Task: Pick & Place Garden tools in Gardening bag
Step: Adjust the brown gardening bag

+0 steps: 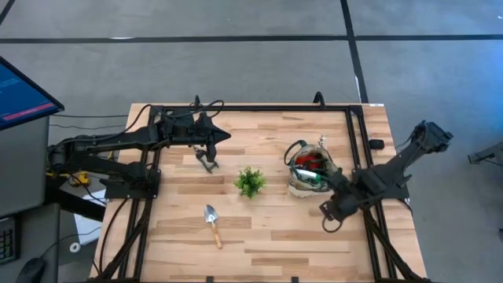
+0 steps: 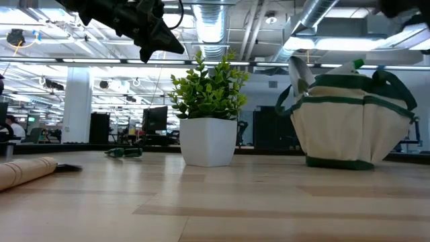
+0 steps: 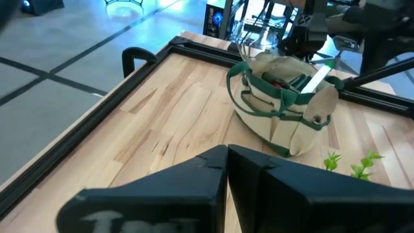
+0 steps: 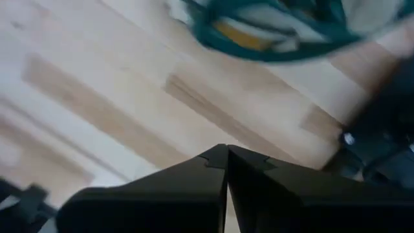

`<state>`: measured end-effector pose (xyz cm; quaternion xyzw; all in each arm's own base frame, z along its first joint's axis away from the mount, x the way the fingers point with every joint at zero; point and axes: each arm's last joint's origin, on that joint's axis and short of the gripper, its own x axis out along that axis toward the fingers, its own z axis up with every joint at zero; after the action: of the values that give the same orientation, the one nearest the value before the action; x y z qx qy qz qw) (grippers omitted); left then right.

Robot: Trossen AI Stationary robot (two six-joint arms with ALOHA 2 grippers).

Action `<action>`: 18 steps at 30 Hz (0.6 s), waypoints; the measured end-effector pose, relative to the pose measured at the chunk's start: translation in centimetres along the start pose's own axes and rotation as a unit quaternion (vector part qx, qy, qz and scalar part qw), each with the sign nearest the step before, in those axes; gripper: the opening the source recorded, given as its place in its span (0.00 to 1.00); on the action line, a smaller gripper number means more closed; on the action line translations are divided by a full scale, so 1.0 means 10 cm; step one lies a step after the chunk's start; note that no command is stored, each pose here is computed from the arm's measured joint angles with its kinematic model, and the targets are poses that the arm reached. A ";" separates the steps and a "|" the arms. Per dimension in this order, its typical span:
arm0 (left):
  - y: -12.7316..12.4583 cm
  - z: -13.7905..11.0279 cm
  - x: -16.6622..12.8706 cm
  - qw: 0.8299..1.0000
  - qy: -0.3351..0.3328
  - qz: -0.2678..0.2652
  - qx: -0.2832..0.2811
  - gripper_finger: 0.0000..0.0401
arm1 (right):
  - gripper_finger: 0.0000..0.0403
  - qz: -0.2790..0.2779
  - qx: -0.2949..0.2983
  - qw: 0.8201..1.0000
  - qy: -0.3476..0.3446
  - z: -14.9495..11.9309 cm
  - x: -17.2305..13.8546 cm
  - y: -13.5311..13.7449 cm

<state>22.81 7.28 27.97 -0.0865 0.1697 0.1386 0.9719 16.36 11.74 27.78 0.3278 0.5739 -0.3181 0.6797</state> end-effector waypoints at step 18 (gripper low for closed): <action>0.00 0.00 0.00 1.000 0.000 0.000 0.000 0.00 | 0.00 -0.116 0.119 0.978 -0.128 0.02 0.68 -0.44</action>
<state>22.80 7.28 27.97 -0.0866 0.1701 0.1385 0.9718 13.88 8.59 20.77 0.2937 0.4742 -0.5000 0.6625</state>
